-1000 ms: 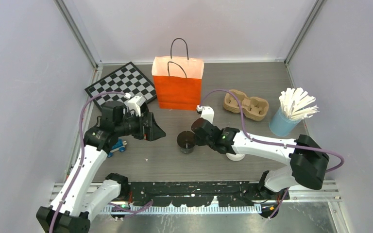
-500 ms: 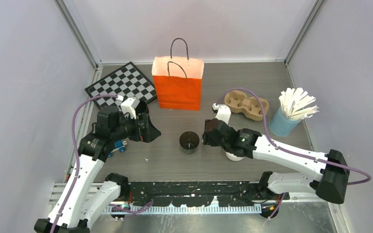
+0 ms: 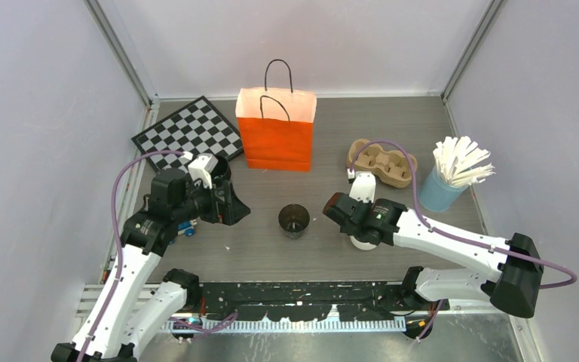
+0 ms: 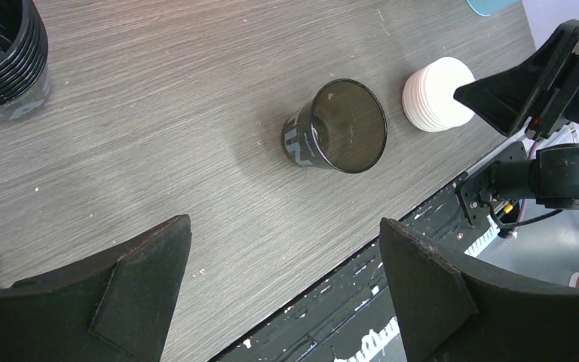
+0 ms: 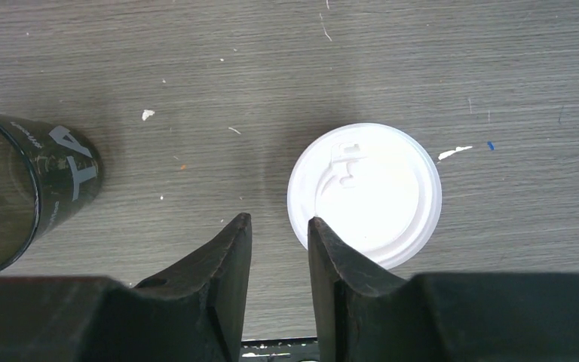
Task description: Pack the takeout coffee
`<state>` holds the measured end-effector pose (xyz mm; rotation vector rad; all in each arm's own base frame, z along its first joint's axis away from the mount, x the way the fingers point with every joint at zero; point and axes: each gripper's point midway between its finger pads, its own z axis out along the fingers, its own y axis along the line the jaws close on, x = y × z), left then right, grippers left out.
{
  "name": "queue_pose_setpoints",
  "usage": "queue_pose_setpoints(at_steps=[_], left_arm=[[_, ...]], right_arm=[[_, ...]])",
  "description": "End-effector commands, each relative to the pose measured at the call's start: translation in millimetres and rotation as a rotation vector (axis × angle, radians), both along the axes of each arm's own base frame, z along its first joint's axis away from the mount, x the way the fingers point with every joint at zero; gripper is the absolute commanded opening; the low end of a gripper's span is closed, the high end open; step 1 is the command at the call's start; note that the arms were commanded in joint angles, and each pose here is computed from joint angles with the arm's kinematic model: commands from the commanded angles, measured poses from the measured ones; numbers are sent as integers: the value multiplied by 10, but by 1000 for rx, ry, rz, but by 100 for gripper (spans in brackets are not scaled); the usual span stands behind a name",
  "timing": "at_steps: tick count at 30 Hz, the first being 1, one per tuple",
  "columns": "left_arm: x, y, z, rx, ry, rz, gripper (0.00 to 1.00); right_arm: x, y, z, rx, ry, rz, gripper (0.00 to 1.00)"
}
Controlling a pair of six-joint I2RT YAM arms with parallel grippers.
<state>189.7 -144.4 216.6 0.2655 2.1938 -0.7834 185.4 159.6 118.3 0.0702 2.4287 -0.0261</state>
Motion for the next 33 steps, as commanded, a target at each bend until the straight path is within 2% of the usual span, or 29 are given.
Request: queue_pose_setpoints(at_steps=[1, 7, 24, 30, 33], left_arm=[[7, -46, 73, -12, -43, -23, 96], [6, -40, 49, 0, -38, -18, 95], [27, -14, 22, 15, -33, 0, 96], [24, -15, 19, 15, -32, -2, 95], [23, -15, 21, 15, -32, -1, 95]], right_arm=[[135, -42, -2, -5, -39, -57, 36], [226, -56, -233, 18, 16, -80, 29], [310, -52, -513, 18, 64, -99, 24], [324, -27, -512, 26, 62, -98, 17], [351, -46, -418, 19, 43, -101, 5]])
